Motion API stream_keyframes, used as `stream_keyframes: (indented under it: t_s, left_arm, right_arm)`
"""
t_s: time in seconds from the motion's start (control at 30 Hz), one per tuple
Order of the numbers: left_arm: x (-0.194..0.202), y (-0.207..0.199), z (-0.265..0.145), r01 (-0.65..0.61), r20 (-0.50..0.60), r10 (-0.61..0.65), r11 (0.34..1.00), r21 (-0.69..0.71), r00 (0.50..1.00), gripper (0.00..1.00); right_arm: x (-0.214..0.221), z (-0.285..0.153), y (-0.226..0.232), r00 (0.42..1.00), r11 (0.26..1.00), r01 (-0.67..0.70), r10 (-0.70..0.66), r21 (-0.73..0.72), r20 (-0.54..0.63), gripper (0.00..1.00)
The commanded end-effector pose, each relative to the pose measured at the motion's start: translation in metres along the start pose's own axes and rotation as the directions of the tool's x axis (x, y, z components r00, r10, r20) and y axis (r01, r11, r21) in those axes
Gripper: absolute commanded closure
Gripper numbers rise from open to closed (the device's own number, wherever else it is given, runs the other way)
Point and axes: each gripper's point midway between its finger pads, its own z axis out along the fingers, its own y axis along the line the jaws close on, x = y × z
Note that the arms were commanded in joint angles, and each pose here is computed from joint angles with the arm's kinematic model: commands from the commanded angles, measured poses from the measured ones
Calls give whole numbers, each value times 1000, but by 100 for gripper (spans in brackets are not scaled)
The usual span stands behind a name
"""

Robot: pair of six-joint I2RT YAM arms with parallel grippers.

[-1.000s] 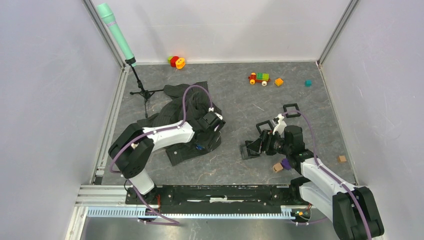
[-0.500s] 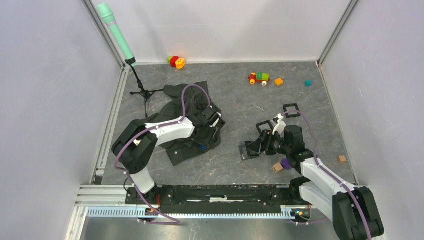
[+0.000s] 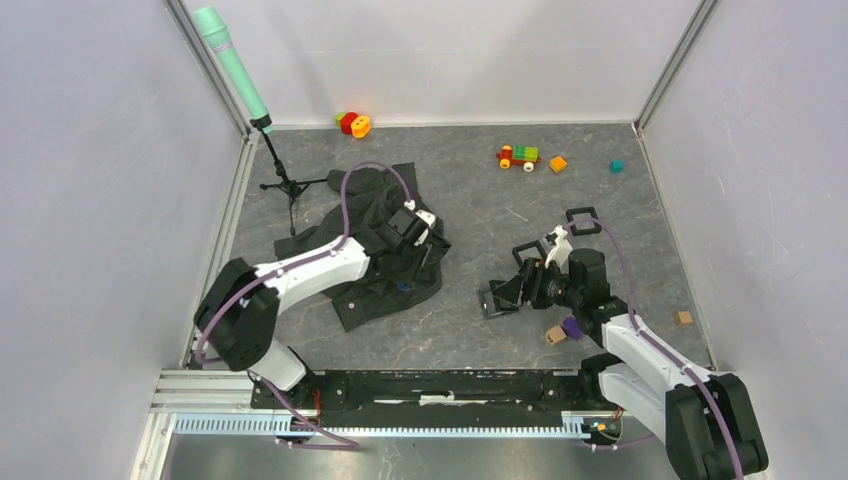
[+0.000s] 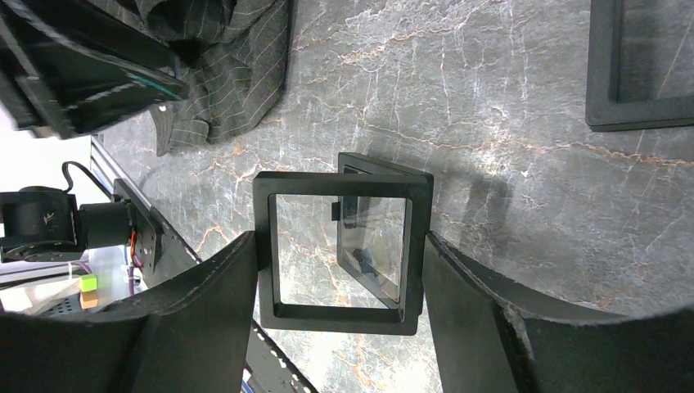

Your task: Remove the brooch from the garment

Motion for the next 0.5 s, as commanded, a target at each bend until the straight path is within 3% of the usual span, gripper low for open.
stream_keyframes:
  t_s: [0.0,0.47]
  left_arm:
    - [-24,-15,-29,40,114,-49,996,85,992,58]
    - [-56,-116,-34,-150,379,-1,918,368,925,55]
  right_arm:
    - [-21,0,14,999,998,39,-38,-40,38,36]
    - [-16,9,31,986,969,-136,153,-204,69,37]
